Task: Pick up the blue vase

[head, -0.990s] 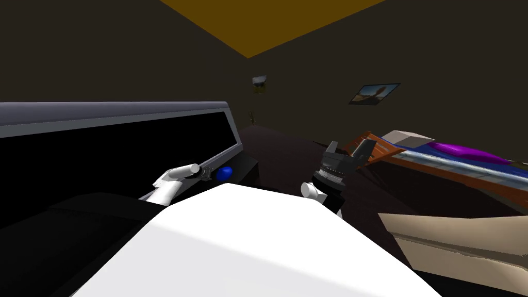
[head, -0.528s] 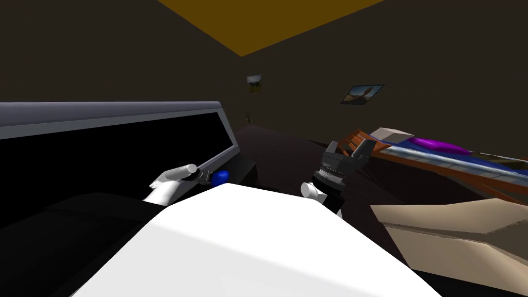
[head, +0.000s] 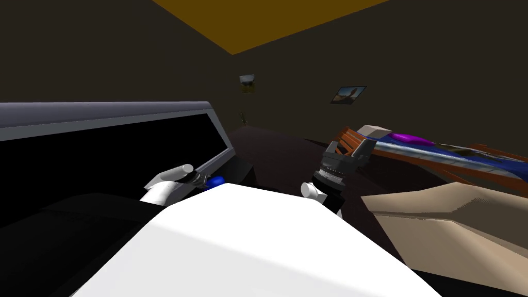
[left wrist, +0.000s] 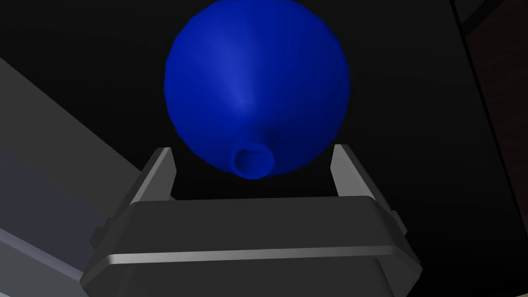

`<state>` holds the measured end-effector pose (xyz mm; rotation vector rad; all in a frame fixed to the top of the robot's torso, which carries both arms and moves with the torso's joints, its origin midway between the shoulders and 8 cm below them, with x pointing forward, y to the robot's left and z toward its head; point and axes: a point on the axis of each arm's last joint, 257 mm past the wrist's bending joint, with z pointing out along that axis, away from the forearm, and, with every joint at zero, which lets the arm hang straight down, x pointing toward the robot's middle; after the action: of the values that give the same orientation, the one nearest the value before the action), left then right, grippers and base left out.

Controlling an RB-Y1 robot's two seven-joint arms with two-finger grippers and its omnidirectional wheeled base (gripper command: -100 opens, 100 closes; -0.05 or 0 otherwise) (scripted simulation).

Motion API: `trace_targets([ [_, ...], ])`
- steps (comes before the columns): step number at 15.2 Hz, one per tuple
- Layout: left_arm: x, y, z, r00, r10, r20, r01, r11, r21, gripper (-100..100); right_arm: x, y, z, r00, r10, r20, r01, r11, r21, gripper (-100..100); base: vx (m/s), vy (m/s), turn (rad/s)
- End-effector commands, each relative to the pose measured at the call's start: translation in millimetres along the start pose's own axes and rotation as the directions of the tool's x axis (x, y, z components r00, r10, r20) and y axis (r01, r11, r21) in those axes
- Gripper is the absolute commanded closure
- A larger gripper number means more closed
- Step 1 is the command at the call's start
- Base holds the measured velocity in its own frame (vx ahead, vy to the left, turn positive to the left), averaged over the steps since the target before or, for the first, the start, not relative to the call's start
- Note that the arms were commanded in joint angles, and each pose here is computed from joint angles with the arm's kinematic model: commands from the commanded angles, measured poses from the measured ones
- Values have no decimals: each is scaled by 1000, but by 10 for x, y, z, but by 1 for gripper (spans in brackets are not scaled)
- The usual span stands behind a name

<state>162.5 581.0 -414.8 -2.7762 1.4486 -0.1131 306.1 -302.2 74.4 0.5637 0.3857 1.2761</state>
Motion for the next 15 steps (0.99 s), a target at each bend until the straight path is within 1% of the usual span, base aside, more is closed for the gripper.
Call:
trace_targets([
  [1,0,0,0,1000,0,0,0,1000,0,-100,0,0,0,1000,0,0,0,1000,0,0,40,5,-44],
  [2,30,36,125,1000,-7,-4,7,1000,-2,-100,0,0,0,1000,0,0,0,1000,0,0,4,15,-23],
  [3,37,41,150,1000,-8,-5,8,1000,-2,-100,0,0,0,1000,0,0,0,1000,0,0,-15,25,-34],
  [5,67,61,248,1000,-10,-7,10,1000,1,-100,0,0,0,1000,0,0,0,1000,0,0,-18,17,-56],
  [6,54,55,192,1000,-9,-6,9,1000,-3,-100,0,0,0,1000,0,0,0,1000,0,0,-9,8,-26],
  [7,55,53,202,1000,-9,-6,9,1000,-1,100,0,0,0,1000,0,0,0,1000,0,0,0,0,0],
  [11,54,67,206,1000,-9,-6,9,1000,-5,100,0,0,0,1000,0,0,0,1000,0,0,0,0,0],
  [12,16,27,75,1000,-6,-3,6,1000,-4,100,0,0,0,1000,0,0,0,1000,0,0,4,-9,60],
  [14,3,18,25,1000,-4,-2,4,1000,-5,100,0,0,0,1000,0,0,0,1000,0,0,15,-17,64],
  [15,1,32,88,1000,-5,-3,5,1000,-3,100,0,0,0,1000,0,0,0,1000,0,0,9,-8,21],
])
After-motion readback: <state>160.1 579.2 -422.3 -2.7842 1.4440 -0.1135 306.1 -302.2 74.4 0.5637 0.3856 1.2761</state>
